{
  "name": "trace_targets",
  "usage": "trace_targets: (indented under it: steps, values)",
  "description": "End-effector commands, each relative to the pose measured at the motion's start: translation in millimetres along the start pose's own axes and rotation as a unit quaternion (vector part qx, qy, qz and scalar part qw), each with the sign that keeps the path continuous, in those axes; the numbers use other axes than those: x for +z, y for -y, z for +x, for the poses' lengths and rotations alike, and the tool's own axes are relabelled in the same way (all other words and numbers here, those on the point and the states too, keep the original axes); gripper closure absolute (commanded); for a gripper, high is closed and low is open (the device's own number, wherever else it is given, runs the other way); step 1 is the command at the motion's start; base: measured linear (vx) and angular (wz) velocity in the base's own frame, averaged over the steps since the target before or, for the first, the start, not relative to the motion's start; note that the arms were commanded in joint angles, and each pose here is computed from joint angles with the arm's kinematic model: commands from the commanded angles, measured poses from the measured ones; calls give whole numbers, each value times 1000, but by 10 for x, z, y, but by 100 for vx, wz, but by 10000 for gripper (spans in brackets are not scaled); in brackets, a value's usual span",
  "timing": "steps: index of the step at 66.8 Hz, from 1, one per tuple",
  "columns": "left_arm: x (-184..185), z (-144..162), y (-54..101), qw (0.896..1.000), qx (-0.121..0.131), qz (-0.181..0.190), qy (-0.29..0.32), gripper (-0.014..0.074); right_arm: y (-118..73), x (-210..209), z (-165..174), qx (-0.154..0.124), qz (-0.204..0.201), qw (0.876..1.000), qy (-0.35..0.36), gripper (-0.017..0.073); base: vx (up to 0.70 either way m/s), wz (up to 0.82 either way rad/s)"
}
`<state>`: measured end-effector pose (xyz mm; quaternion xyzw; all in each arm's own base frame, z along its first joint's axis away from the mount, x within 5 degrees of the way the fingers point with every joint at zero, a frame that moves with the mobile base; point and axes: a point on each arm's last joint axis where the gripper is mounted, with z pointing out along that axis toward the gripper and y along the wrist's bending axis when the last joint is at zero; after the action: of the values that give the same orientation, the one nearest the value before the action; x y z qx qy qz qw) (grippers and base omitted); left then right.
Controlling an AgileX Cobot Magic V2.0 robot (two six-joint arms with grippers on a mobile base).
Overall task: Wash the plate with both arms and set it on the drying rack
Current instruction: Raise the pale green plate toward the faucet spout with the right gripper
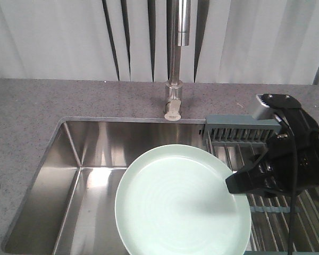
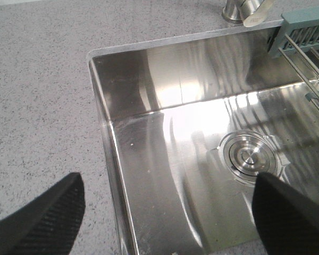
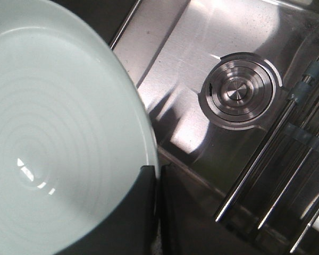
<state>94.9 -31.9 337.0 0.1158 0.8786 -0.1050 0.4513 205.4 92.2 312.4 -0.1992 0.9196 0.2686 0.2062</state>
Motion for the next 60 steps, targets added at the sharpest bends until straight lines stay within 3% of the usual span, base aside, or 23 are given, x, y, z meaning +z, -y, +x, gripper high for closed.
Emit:
trace_targets:
  steps: [1, 60]
  values:
    - [-96, -27, 15, 999, -4, 3, 54, 4, -83, -108, -69, -6, -11, 999, 38, 564, 0, 0]
    - [-146, 63, 20, 998, -3, 4, 64, 4, -83, -108, -69, -6, -11, 999, 38, 564, 0, 0]
